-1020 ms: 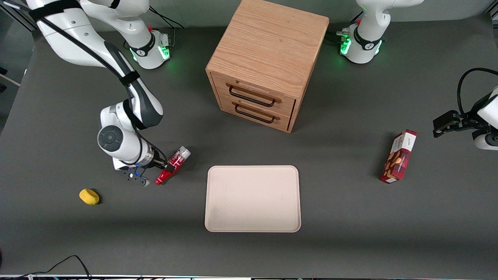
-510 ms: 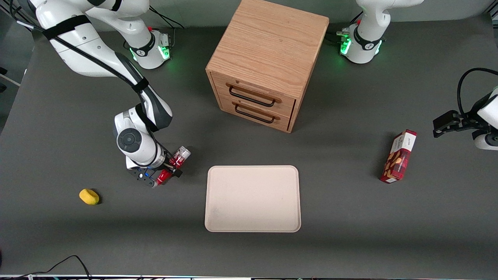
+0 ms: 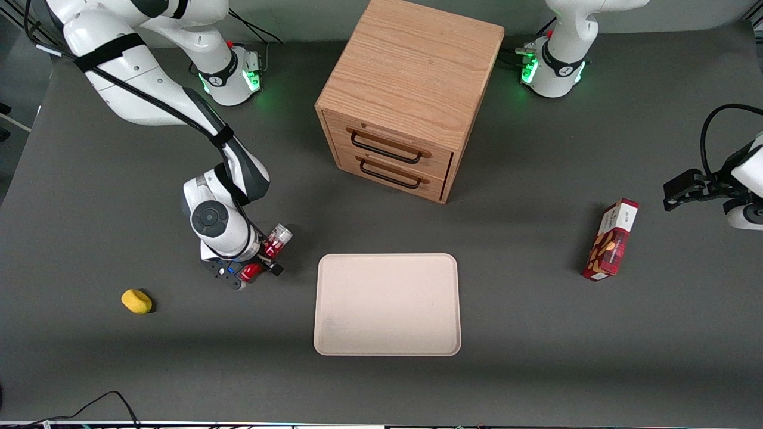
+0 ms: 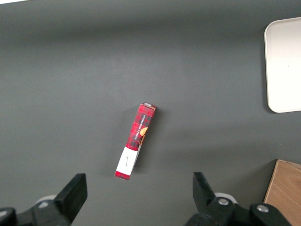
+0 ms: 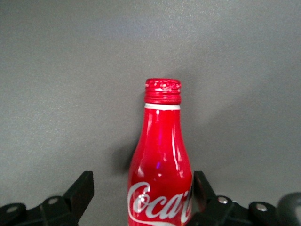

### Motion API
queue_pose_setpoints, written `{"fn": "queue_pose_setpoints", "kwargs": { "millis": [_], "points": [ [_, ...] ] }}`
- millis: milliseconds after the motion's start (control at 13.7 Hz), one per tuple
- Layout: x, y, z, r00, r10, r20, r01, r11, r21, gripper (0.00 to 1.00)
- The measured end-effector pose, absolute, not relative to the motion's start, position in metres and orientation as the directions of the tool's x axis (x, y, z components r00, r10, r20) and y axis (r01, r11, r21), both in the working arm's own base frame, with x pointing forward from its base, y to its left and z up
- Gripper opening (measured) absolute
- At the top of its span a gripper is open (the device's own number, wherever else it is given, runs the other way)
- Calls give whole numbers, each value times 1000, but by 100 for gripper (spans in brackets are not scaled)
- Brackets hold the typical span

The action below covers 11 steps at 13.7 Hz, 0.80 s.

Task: Place coke bottle on tray
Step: 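Lower the open right gripper around the bottle's body and close it, then lift the bottle with the right gripper and tilt it upright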

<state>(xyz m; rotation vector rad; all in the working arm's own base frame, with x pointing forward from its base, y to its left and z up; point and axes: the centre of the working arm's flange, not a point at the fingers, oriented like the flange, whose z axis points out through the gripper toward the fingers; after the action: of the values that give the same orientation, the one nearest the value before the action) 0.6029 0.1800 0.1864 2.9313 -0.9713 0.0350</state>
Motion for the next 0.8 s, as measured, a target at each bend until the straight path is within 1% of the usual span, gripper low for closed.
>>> {"fn": "queue_pose_setpoints", "kwargs": {
  "millis": [73, 291, 801],
  "points": [
    [603, 180, 186, 803, -595, 39, -596, -801, 44, 88],
    [603, 180, 186, 809, -586, 47, -587, -808, 49, 57],
    [603, 181, 187, 811, -582, 49, -584, -810, 50, 56]
  ]
}}
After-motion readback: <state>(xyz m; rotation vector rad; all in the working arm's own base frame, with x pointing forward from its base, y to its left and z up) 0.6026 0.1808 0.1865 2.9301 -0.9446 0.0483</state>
